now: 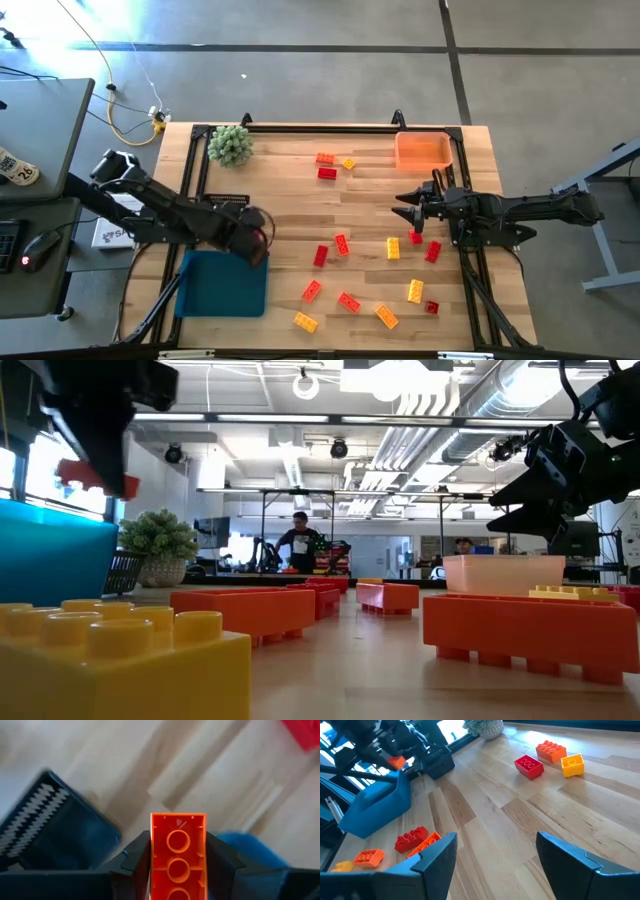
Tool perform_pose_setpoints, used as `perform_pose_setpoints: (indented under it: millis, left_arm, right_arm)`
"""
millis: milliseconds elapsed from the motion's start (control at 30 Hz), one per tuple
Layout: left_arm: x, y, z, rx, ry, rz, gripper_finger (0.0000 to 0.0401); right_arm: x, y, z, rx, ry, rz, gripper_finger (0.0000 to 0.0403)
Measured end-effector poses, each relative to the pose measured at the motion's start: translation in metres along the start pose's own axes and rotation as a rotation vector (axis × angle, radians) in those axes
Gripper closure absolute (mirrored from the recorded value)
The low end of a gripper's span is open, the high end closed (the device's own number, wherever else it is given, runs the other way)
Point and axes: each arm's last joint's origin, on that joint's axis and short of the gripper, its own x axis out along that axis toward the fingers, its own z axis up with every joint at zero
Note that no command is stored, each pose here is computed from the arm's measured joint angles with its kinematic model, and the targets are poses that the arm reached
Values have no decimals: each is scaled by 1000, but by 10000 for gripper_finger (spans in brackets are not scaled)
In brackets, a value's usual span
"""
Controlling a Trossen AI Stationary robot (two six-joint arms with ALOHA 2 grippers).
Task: Sort & place blocks by color
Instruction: Put the orange game piece into the blue bin
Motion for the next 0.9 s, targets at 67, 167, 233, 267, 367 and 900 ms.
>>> perform_pose_setpoints:
  millis: [67,167,233,267,367,900]
  left_arm:
    - [-2,-6,-12,18,18,-18,280]
    - [-5,-12,-31,55,39,-36,280]
    - [-8,-15,-44,87,42,-52,280]
    - [-8,-16,-50,104,43,-56,279]
    - [-6,-16,-65,128,35,-58,279]
    - [24,-20,-111,159,62,-228,279]
  right_arm:
    - [0,0,0,0,0,0,143]
    - [0,0,0,0,-1,0,143]
    - [0,0,0,0,-1,0,143]
    - [0,0,0,0,-1,1,143]
    - [0,0,0,0,-1,0,143]
    - [0,0,0,0,-2,1,143]
